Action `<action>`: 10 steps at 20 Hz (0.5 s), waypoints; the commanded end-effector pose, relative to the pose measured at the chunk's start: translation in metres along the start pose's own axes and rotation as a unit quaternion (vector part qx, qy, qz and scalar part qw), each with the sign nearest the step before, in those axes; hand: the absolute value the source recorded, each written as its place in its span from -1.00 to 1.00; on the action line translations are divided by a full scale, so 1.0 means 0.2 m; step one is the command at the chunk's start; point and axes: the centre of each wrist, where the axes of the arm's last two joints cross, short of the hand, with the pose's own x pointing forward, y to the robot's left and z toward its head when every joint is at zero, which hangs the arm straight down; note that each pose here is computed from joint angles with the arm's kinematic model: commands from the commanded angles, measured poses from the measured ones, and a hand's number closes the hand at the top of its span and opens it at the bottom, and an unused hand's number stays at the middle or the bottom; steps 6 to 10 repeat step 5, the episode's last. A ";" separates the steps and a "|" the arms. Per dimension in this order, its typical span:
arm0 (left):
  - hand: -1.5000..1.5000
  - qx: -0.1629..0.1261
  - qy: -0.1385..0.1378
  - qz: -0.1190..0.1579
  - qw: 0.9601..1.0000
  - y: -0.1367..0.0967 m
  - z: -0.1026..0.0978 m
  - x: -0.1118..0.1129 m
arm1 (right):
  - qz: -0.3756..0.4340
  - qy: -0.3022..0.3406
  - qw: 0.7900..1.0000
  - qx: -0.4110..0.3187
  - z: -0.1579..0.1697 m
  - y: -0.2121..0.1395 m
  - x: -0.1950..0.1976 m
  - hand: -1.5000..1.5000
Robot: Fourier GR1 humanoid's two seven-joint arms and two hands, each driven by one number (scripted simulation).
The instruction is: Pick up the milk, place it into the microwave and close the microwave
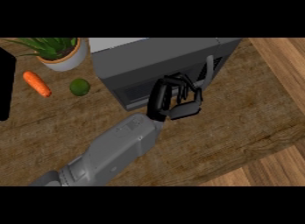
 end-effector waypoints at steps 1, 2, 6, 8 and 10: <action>1.00 0.001 -0.005 -0.010 1.000 0.01 -0.13 0.06 | -0.004 -0.007 1.000 0.002 -0.03 -0.03 0.00 -1.00; 1.00 0.005 -0.001 -0.011 1.000 0.01 -0.14 0.06 | -0.004 -0.002 1.000 -0.002 -0.01 -0.04 0.00 -1.00; 1.00 0.007 0.003 -0.009 1.000 0.02 -0.13 0.05 | -0.002 -0.007 1.000 0.000 -0.04 -0.08 0.03 -1.00; 1.00 0.007 0.003 -0.009 1.000 0.02 -0.13 0.05 | -0.002 -0.007 1.000 0.000 -0.04 -0.08 0.03 -1.00; 1.00 0.007 0.003 -0.009 1.000 0.02 -0.13 0.05 | -0.002 -0.007 1.000 0.000 -0.04 -0.08 0.03 -1.00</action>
